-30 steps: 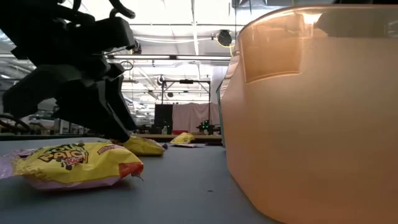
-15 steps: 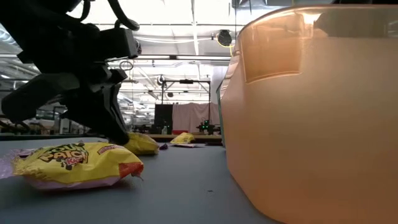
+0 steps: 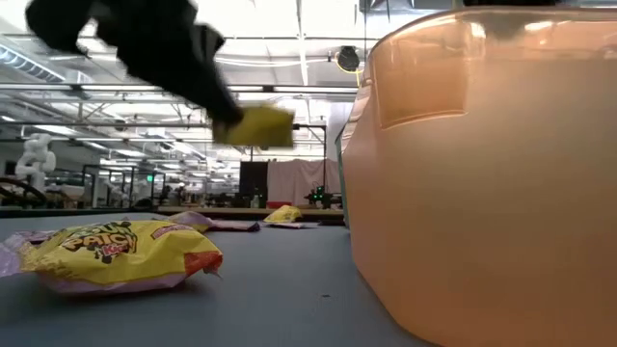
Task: Sort candy
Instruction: Put the yellow candy pack into the green bin
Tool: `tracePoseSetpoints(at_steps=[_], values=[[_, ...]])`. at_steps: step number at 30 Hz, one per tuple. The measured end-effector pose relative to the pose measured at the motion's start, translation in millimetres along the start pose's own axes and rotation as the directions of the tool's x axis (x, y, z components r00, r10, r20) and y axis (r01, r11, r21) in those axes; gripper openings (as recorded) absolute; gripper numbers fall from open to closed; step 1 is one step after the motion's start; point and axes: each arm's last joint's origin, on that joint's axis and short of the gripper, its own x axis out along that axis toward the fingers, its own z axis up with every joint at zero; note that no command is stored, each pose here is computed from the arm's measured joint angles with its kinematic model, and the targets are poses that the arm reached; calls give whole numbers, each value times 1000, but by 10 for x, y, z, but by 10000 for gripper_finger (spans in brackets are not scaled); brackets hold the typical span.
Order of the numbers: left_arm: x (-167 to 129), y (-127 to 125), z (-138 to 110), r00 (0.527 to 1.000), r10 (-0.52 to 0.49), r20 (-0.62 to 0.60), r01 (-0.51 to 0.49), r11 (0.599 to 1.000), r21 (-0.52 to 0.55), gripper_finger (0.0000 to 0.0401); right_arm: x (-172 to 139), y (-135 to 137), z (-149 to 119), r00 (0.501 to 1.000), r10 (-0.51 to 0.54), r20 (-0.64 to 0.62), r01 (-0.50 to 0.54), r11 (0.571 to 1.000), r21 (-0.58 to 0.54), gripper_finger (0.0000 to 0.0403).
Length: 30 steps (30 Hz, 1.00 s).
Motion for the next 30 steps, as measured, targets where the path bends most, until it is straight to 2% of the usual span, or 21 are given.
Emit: tracePoseSetpoints(at_steps=[3, 6, 9, 12, 18, 25, 30], values=[[-109, 40, 182, 998, -9, 62, 9, 1000, -5, 7, 47, 37, 112, 985, -73, 154, 86, 993, -81, 190], [-204, 72, 323, 994, -31, 108, 34, 999, -31, 7, 123, 83, 172, 958, -124, 258, 170, 971, -167, 194], [-266, 81, 429, 987, -80, 137, 87, 995, -41, 8, 202, 94, 183, 933, -190, 307, 271, 930, -248, 206], [-297, 78, 489, 981, -118, 154, 120, 993, -1, 8, 287, 68, 181, 915, -243, 324, 344, 888, -306, 220], [-307, 62, 516, 971, -158, 178, 156, 987, 30, 8, 388, -35, 216, 907, -266, 328, 371, 873, -318, 218], [-307, 61, 518, 971, -159, 179, 156, 987, 31, 8, 455, -148, 300, 926, -169, 337, 270, 921, -280, 157], [-311, 56, 522, 970, -160, 184, 158, 987, 25, 8, 484, -208, 319, 930, -160, 332, 252, 934, -255, 109]])
